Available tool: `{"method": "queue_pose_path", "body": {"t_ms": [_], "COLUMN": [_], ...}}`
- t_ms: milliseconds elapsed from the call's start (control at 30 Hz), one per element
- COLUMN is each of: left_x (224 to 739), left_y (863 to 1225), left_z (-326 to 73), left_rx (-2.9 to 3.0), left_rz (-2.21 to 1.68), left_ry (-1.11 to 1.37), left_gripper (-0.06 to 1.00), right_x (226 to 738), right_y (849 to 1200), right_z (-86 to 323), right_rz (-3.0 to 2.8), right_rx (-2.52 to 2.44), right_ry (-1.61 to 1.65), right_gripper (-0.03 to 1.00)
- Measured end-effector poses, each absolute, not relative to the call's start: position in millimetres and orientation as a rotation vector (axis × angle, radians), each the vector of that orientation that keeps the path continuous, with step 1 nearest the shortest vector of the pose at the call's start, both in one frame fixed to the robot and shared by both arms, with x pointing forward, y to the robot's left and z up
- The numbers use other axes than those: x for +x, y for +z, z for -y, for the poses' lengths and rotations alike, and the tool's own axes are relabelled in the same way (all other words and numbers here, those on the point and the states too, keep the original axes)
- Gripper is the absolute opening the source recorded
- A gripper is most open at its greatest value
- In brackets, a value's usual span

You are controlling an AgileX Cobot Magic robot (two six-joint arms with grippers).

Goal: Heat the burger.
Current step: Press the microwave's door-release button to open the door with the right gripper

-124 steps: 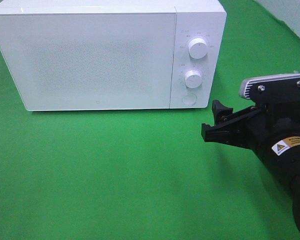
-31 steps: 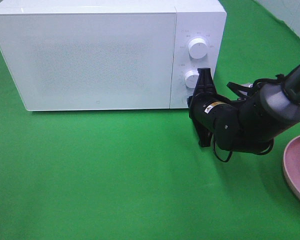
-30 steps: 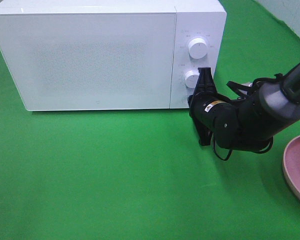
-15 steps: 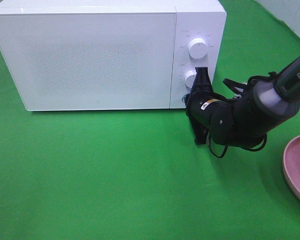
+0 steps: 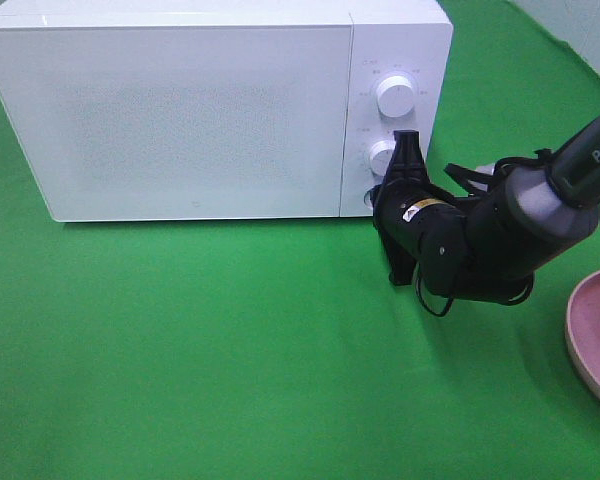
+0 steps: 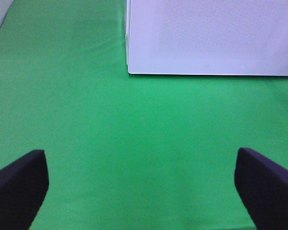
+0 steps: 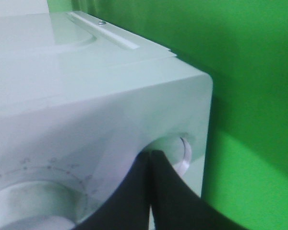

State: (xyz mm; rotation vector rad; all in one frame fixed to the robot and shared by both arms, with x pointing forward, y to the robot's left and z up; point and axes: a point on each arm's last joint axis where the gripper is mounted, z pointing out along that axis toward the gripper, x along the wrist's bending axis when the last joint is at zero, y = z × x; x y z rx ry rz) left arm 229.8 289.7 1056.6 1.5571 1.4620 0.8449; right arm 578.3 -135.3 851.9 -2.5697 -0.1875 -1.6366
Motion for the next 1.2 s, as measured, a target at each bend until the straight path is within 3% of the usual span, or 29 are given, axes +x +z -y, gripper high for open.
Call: {"method": "queue_pose_path", "body": {"t_ms": [1200], "left_x": [230], "left_y": [1057], "left_z": [-290], "left_rx": [1.557], "left_rz": [-1.462], "left_ry": [0.845], "left_gripper": [0.97], "right_x": [586], "right_y": [842], "right_z": [127], "right_rz": [0.100], "right_rx": [-2.577], "right_ry": [-1.643], "right_gripper": [0.01]}}
